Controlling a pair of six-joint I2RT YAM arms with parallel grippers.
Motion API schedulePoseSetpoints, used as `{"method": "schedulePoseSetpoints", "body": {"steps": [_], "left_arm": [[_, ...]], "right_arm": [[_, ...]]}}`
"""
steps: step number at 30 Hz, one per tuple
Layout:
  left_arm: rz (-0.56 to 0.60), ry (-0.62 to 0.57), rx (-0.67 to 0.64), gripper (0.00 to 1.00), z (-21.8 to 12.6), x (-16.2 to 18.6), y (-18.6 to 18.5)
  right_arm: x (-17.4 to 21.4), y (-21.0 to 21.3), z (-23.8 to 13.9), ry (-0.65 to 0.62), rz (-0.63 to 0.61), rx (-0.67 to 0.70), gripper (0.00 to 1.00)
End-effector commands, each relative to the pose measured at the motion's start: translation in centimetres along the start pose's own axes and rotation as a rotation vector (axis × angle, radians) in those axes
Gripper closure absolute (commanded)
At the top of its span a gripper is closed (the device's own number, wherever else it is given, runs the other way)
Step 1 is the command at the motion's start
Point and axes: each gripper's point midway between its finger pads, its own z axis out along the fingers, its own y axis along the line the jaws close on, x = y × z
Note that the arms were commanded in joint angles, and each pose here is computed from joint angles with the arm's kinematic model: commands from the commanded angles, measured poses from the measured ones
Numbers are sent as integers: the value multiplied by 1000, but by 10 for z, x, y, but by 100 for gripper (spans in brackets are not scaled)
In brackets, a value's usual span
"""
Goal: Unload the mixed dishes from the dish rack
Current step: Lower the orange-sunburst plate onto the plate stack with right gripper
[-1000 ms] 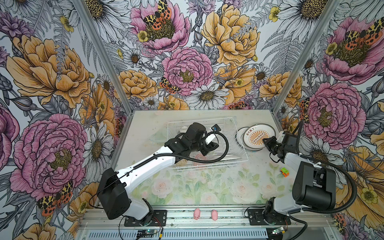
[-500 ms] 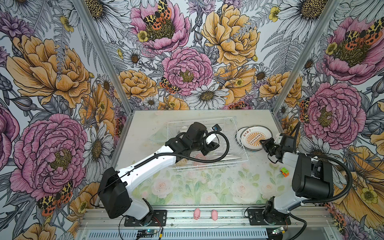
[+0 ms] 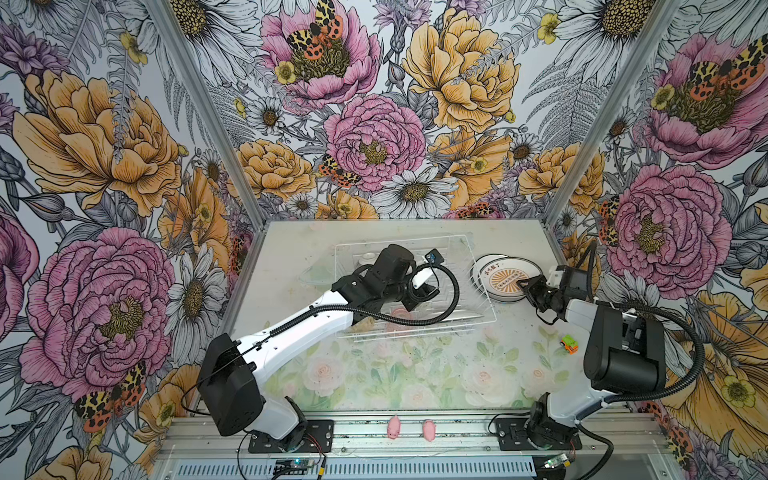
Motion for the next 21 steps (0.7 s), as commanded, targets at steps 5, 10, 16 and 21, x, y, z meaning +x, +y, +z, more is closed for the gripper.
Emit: {"method": "schedulePoseSetpoints", "body": {"steps": [5,10,16,21], "left_arm": [[25,-9,-22,56,-2,-6,2],[29,-3,-26,57,-2,-3,2],[31,5,-29,56,-2,1,2],[31,16,-34,56,-1,4,3]], "right_arm": [[-4,-1,-9,4,-95,84,51],[2,-6,-14,21,-129,135,44],[7,-13,-19,28,-176,216,42],[8,-17,-22,29,-219,277,41]]}}
